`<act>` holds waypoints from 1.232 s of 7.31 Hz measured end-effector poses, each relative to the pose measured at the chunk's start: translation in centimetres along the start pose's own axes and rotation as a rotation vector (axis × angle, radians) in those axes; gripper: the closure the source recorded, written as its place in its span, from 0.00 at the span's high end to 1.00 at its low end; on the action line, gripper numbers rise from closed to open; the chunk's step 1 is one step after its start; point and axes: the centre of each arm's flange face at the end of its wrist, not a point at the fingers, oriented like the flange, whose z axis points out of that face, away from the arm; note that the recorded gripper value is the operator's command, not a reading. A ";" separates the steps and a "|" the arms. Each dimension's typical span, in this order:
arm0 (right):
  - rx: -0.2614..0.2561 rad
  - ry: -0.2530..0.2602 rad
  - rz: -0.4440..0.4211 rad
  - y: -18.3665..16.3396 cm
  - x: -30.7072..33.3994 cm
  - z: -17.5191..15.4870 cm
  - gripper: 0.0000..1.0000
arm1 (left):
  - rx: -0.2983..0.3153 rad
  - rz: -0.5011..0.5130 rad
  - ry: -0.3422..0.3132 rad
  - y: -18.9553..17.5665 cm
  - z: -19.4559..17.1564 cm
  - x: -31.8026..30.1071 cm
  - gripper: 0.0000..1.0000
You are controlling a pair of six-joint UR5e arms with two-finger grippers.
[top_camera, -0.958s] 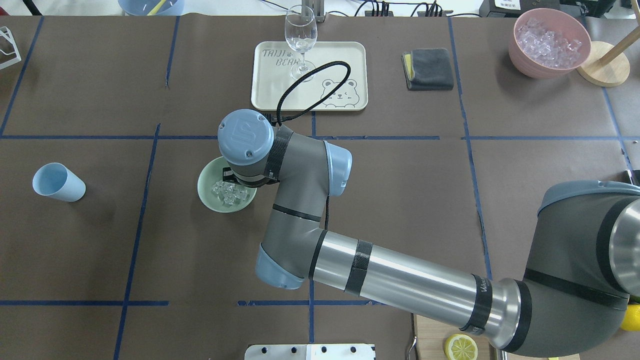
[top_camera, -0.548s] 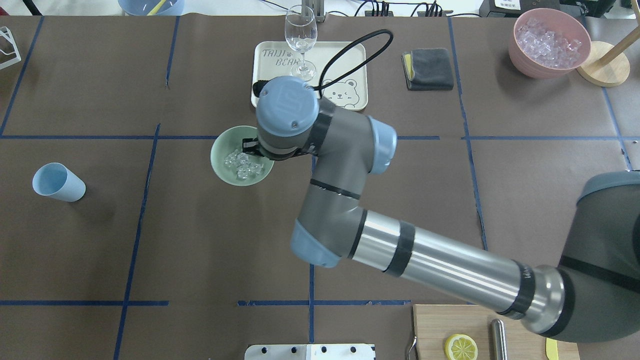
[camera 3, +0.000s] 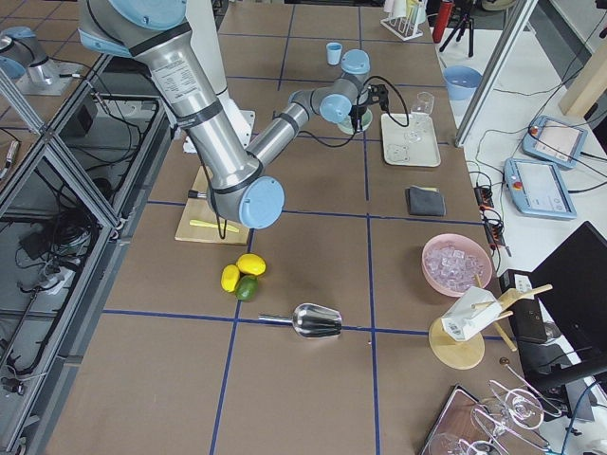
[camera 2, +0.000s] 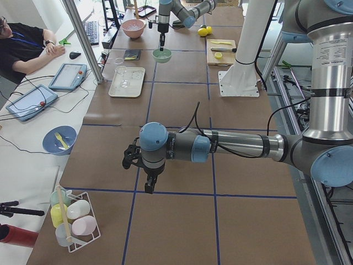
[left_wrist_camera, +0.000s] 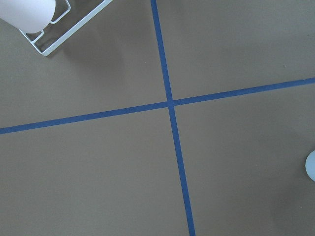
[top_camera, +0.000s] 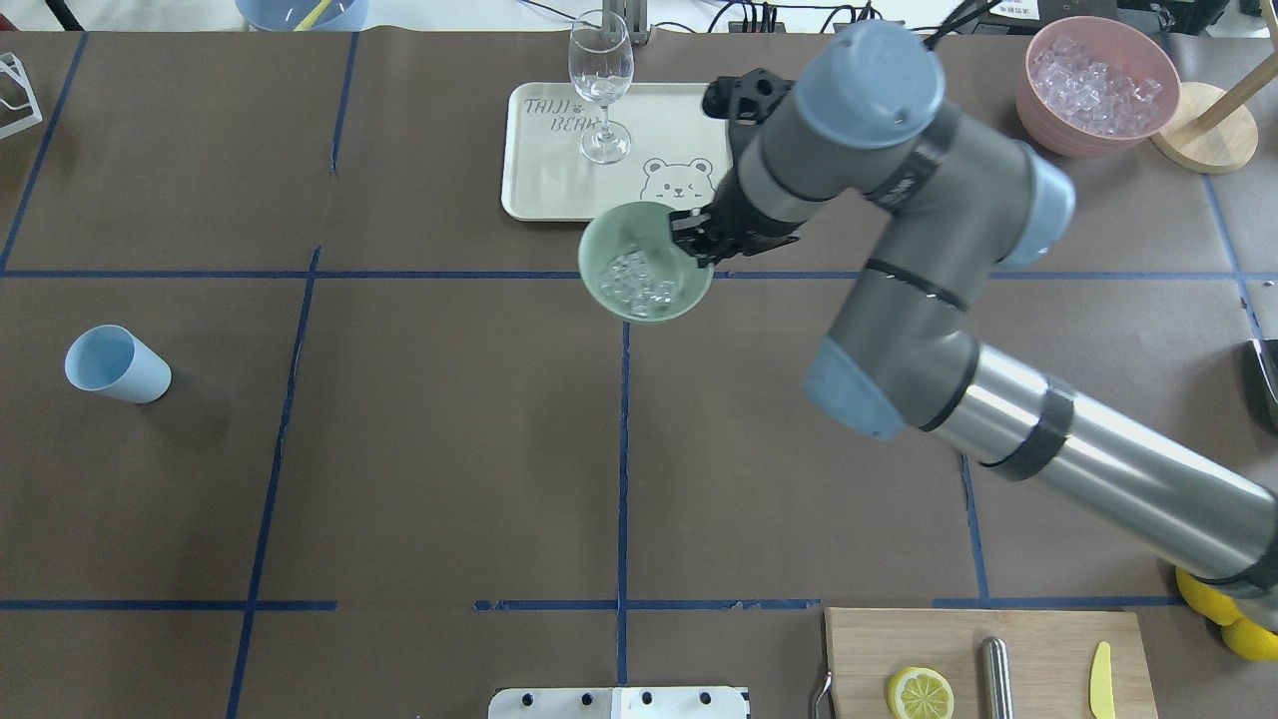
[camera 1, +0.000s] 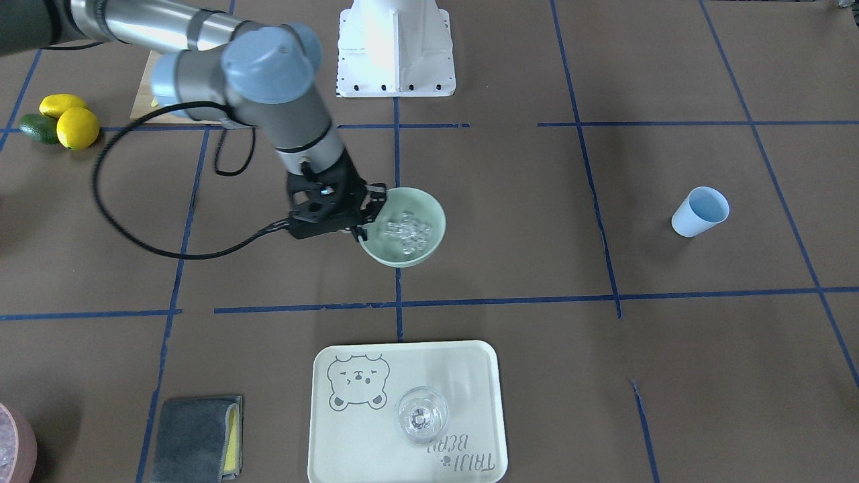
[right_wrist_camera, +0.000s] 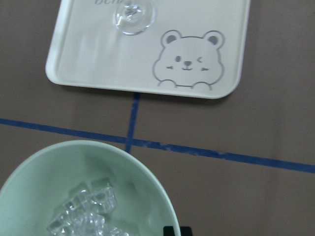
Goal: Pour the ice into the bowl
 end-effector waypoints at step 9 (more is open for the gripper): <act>-0.055 0.030 -0.238 13.7 37.0 0.8 0.00 | 0.003 0.005 0.001 -0.1 -0.1 0.2 1.00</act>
